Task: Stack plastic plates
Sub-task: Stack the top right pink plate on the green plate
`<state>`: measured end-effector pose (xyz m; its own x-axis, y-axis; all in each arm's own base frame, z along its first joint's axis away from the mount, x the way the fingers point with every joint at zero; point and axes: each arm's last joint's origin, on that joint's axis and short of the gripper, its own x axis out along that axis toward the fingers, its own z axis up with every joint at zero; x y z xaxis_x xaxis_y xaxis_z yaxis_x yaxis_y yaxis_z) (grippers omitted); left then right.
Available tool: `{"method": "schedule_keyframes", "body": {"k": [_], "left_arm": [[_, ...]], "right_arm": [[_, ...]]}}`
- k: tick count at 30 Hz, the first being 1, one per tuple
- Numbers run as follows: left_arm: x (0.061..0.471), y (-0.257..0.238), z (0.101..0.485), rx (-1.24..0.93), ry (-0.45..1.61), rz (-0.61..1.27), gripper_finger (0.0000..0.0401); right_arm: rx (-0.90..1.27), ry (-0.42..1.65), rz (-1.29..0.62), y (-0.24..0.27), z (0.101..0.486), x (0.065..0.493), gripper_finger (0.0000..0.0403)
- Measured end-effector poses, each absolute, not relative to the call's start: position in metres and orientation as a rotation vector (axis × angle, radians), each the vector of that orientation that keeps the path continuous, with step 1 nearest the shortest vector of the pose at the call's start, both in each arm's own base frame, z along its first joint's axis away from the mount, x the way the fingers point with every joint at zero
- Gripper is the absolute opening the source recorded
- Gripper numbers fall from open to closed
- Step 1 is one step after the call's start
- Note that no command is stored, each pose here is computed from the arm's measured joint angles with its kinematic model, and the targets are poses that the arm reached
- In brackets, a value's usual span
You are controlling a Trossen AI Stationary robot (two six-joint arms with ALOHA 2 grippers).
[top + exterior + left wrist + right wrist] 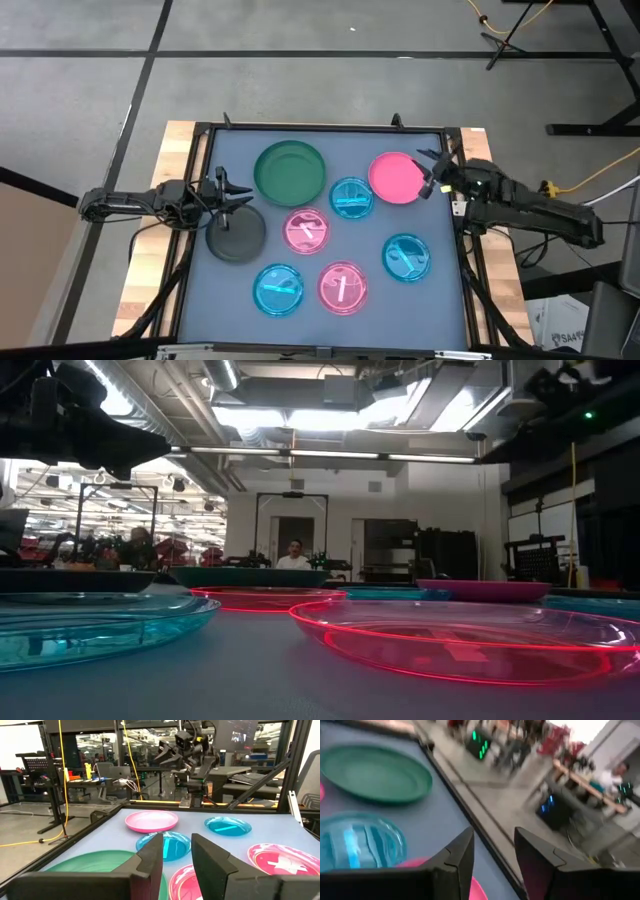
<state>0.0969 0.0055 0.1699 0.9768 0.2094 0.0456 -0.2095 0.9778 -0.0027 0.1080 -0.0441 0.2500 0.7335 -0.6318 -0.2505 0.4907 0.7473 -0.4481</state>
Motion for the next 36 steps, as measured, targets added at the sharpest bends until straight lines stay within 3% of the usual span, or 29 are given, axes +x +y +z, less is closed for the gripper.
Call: {"method": "schedule_keyframes", "body": {"k": [8, 16, 36], "left_arm": [[0.097, 0.005, 0.17, 0.002, -0.046, 0.211, 0.0094], [0.097, 0.005, 0.17, 0.003, -0.046, 0.211, 0.0094], [0.097, 0.005, 0.17, 0.005, -0.045, 0.211, 0.0094]], "right_arm": [[-0.344, 0.686, -0.679, -0.067, 0.284, 0.132, 0.0136], [-0.168, 0.865, -0.608, -0.115, 0.3, 0.146, 0.0136], [0.146, 1.106, -0.446, -0.216, 0.227, 0.139, 0.0136]]}}
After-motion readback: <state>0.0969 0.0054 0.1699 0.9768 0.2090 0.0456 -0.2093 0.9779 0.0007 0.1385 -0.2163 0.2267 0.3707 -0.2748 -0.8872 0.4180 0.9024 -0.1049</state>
